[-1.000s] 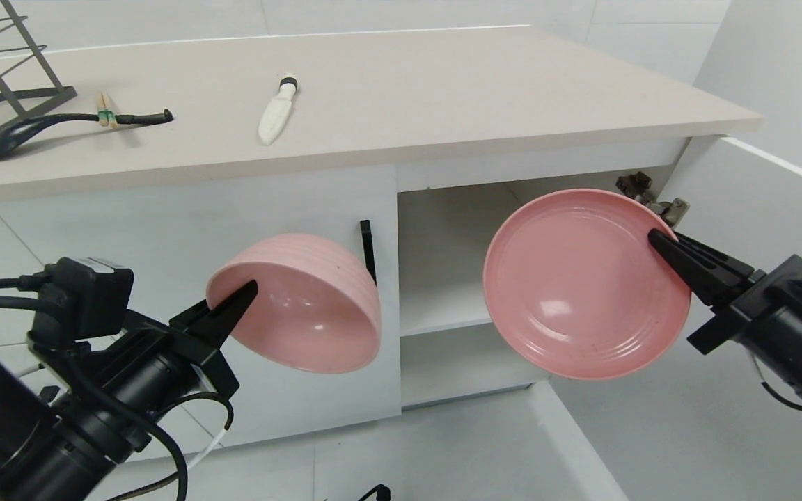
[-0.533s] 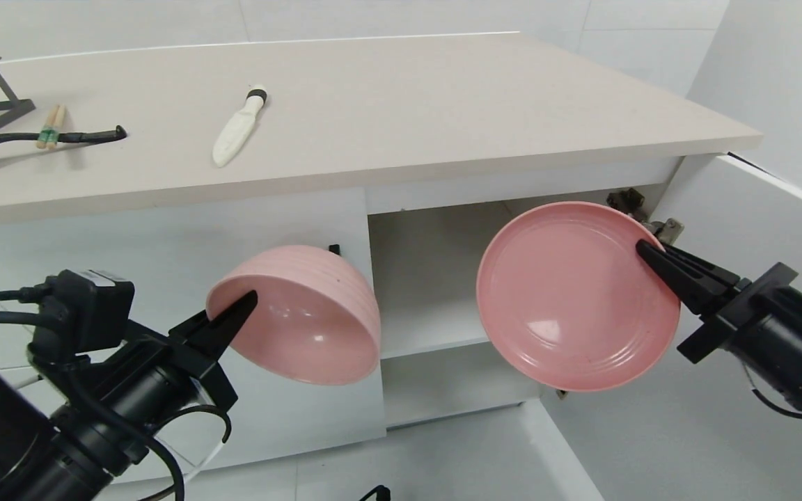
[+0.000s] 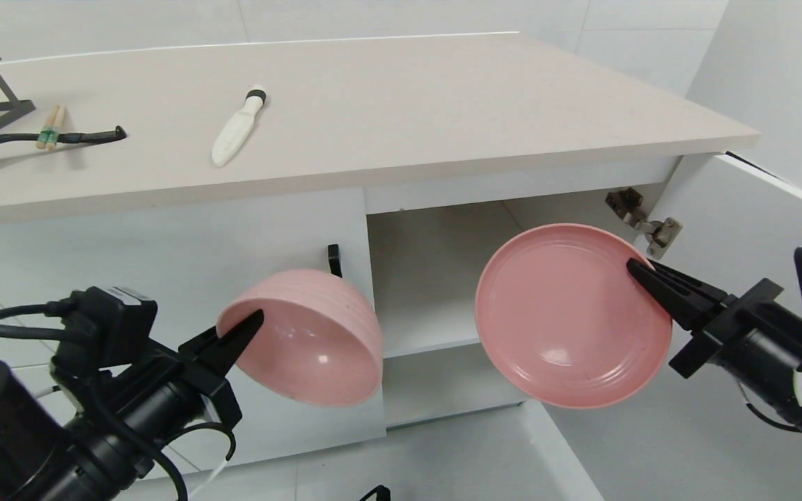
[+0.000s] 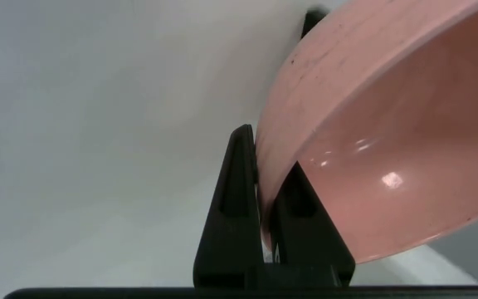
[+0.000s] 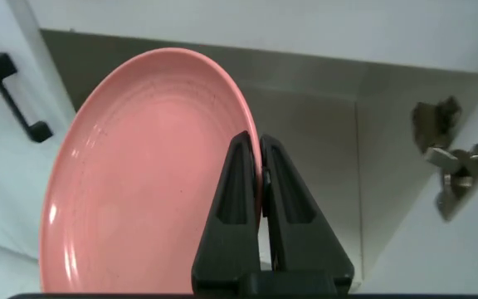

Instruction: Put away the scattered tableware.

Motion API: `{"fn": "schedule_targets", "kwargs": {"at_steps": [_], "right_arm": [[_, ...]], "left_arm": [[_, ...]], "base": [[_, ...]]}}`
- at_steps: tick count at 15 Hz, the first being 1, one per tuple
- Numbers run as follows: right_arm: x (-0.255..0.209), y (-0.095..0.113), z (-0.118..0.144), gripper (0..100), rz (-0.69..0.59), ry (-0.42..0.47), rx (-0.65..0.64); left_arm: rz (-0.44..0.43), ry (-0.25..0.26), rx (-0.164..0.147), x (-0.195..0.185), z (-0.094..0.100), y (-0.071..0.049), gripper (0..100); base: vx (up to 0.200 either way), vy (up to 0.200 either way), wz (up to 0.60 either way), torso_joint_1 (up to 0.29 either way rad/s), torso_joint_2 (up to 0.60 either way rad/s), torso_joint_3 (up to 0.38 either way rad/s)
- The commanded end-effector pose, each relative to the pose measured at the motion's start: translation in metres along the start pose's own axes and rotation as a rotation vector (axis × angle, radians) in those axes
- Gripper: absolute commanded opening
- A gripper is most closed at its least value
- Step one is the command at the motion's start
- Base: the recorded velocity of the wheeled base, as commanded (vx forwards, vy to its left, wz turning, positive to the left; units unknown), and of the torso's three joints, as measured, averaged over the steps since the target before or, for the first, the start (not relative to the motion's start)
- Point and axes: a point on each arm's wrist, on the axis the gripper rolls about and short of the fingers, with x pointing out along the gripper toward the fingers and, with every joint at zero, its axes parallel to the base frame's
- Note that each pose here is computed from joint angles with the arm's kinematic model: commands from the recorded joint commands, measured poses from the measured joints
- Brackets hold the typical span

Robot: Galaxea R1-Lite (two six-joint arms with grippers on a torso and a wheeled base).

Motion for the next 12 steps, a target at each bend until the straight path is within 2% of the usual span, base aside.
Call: {"fn": "schedule_targets", "kwargs": {"at_steps": [1,2,5,7,10,12], "right_arm": [[-0.004,0.001,-0.007,0,0.002,0.037,0.004],[-0.011,0.003,-0.013,0,0.007,0.075,0.008],[-0.017,0.007,-0.019,0,0.024,0.112,0.026],[-0.015,0.007,-0.03,0,0.027,0.17,0.041],[-0.004,0.008,-0.053,0,0.032,0.278,0.073],[0.008,0.009,-0.063,0,0.036,0.309,0.098]], "left_arm": [[-0.002,0.097,0.049,-0.001,-0.017,0.0,0],[-0.003,0.112,0.081,0.0,-0.02,-0.001,0],[0.011,0.107,0.081,0.0,-0.019,0.002,0],[0.018,0.099,0.081,-0.001,-0.017,0.003,0],[-0.006,0.125,0.08,0.0,-0.021,-0.002,0],[-0.04,0.13,0.079,0.0,-0.022,-0.008,0]], "base": [[0.0,0.0,0.0,0.0,0.0,0.0],[0.0,0.0,0.0,0.0,0.0,0.0],[0.0,0.0,0.0,0.0,0.0,0.0],[0.0,0.0,0.0,0.0,0.0,0.0],[0.0,0.0,0.0,0.0,0.0,0.0],[0.0,0.0,0.0,0.0,0.0,0.0]]}}
